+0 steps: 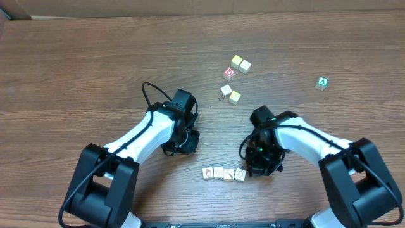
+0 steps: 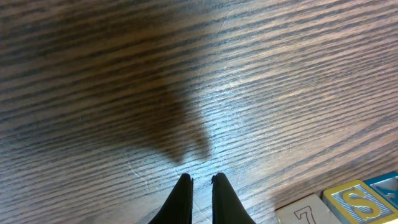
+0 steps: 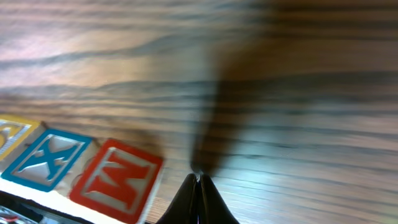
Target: Flip 5 blocks
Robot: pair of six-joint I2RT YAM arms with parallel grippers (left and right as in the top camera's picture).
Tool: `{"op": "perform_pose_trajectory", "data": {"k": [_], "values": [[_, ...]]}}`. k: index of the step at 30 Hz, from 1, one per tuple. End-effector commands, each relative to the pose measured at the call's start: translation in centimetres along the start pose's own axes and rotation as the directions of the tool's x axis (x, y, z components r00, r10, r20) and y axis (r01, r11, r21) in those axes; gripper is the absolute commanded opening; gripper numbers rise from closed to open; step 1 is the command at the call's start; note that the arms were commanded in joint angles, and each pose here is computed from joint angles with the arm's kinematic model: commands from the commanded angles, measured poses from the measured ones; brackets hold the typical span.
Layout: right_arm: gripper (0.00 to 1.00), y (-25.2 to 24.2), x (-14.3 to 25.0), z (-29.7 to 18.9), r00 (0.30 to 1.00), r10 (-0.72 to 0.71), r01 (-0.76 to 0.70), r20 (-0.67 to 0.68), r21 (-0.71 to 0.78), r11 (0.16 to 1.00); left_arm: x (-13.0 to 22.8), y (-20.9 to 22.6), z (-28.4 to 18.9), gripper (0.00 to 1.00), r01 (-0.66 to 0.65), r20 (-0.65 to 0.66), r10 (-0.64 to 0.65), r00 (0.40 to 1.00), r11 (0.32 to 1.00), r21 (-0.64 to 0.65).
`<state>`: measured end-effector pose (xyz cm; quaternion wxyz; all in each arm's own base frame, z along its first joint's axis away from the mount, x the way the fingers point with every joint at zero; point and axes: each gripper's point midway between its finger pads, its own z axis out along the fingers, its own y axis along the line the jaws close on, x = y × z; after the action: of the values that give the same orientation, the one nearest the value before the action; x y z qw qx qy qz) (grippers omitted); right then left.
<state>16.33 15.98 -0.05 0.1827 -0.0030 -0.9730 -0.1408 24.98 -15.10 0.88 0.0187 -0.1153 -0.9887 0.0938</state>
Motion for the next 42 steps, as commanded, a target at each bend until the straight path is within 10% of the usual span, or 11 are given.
{"op": "perform_pose_trajectory", "data": {"k": [1,42], "values": [[0.04,1.0,0.3,0.5,1.0,-0.017,0.017,-0.004,-0.016,1.0,-0.4,-0.3,-0.1,0.06,-0.012,0.001,0.012,1.0,1.0,0.01],[0.04,2.2,-1.2,0.6,0.996,-0.057,0.06,0.062,-0.045,0.997,-0.7,-9.2,0.1,0.04,-0.098,0.051,0.088,0.995,0.962,0.253]]}}
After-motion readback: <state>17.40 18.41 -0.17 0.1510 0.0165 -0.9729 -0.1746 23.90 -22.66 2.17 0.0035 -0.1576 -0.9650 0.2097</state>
